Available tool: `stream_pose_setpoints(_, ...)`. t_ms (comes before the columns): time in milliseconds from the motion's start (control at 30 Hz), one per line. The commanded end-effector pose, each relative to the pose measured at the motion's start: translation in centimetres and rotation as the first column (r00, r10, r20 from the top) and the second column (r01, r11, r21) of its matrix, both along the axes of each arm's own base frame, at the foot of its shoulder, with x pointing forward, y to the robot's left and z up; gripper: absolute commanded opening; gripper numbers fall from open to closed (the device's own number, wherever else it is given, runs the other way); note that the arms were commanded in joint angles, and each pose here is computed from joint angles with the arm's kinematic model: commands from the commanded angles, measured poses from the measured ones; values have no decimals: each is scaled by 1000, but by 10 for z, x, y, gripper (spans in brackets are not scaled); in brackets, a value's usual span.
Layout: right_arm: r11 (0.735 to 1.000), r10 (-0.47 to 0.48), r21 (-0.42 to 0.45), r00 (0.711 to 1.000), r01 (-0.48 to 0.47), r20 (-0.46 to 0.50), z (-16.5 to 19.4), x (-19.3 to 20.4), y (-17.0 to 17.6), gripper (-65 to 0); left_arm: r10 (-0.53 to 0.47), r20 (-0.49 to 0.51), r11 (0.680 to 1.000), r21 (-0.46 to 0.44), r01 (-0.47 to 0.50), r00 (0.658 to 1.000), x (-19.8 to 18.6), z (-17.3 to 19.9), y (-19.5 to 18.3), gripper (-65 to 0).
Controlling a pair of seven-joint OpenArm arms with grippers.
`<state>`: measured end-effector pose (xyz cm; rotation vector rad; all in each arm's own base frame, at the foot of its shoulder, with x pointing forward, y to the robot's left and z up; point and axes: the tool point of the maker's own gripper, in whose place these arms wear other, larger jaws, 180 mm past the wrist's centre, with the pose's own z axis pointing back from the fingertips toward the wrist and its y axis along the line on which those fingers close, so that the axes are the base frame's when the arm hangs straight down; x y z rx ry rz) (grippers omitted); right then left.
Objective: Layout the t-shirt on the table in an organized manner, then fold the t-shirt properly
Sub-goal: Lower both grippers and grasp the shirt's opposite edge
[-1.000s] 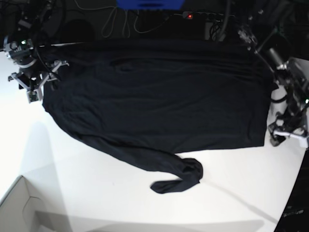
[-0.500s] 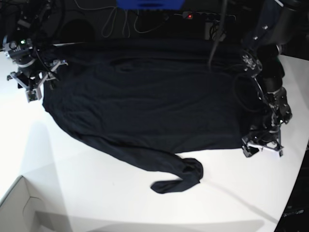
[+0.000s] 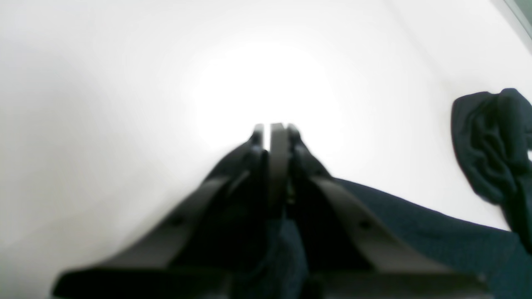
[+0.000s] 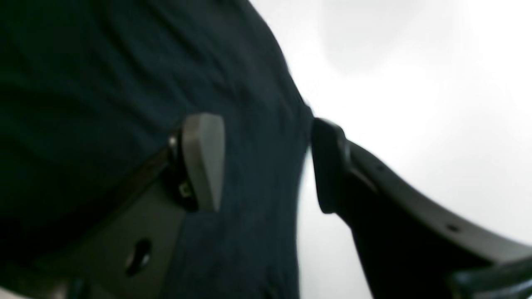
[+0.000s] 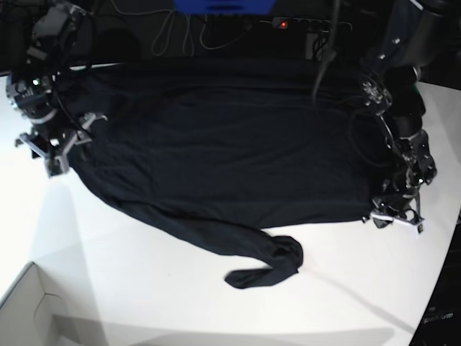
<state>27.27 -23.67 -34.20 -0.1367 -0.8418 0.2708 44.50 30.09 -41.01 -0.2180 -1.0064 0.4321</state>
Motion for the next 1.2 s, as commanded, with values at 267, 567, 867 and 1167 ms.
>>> stream_pose_setpoints(267, 976, 206, 56, 977, -209, 56, 7, 92, 56, -309, 8, 63, 1000, 19, -9, 998, 14, 23, 9, -650)
stream_pose_setpoints(567, 945, 298, 130, 954, -299, 27, -23, 144, 71, -309, 5, 44, 1000, 21, -6, 999, 7, 15, 9, -650)
stream_pose_setpoints(867, 938, 249, 244, 968, -248, 25, -53, 159, 56, -310, 13, 38, 999, 38, -14, 999, 3, 15, 19, -650)
stream_pose_setpoints(1167, 933, 248, 253, 966, -257, 70, -42, 171, 58, -311, 13, 38, 999, 39, -15, 999, 3, 16, 20, -650)
